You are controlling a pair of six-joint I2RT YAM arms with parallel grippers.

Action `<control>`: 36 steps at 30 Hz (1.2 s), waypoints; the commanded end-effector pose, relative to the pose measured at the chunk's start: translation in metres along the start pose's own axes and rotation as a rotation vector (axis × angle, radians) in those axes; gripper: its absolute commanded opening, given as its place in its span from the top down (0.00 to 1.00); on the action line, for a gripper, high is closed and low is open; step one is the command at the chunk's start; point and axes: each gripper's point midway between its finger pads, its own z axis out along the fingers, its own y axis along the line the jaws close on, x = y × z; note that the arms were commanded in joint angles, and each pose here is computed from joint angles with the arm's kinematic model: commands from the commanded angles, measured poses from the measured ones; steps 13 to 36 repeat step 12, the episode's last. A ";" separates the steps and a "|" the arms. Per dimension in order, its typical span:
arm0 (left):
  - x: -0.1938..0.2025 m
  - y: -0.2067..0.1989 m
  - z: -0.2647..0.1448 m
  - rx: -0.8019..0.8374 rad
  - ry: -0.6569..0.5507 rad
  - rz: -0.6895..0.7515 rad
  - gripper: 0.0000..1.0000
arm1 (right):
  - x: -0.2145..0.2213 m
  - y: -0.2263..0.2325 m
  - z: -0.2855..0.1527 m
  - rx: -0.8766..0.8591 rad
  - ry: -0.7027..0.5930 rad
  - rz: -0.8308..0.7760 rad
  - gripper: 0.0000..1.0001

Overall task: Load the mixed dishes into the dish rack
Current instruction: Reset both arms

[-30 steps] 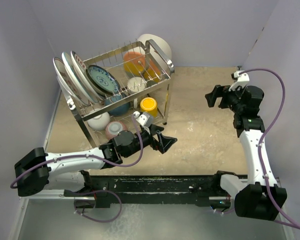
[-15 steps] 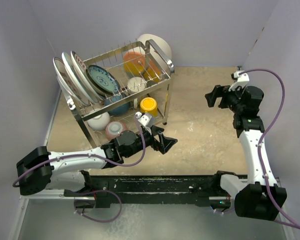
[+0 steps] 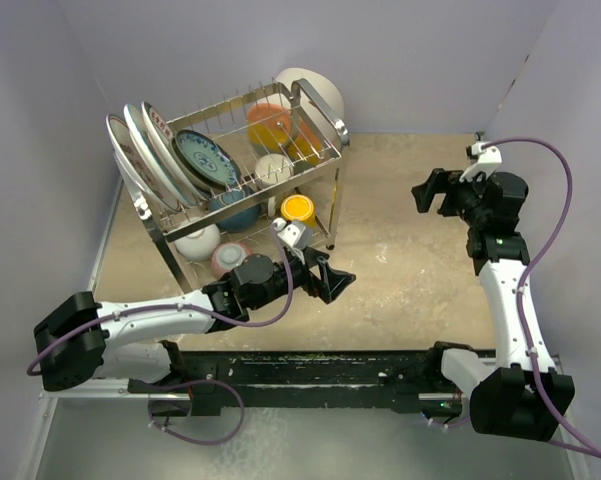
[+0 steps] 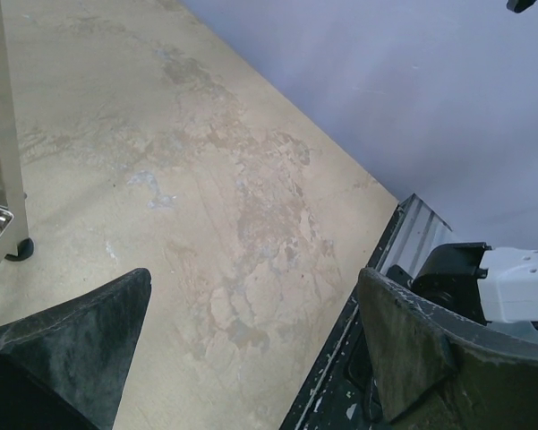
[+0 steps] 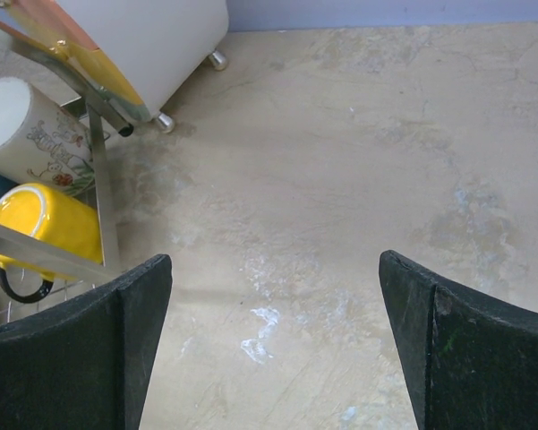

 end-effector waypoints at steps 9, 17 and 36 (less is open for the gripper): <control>-0.046 -0.029 0.010 0.067 -0.022 -0.009 0.01 | -0.064 -0.005 -0.023 0.101 -0.127 -0.002 0.01; -0.042 -0.028 0.010 0.063 -0.016 -0.010 0.01 | -0.059 -0.006 -0.021 0.103 -0.129 0.006 0.00; -0.042 -0.028 0.010 0.063 -0.016 -0.010 0.01 | -0.059 -0.006 -0.021 0.103 -0.129 0.006 0.00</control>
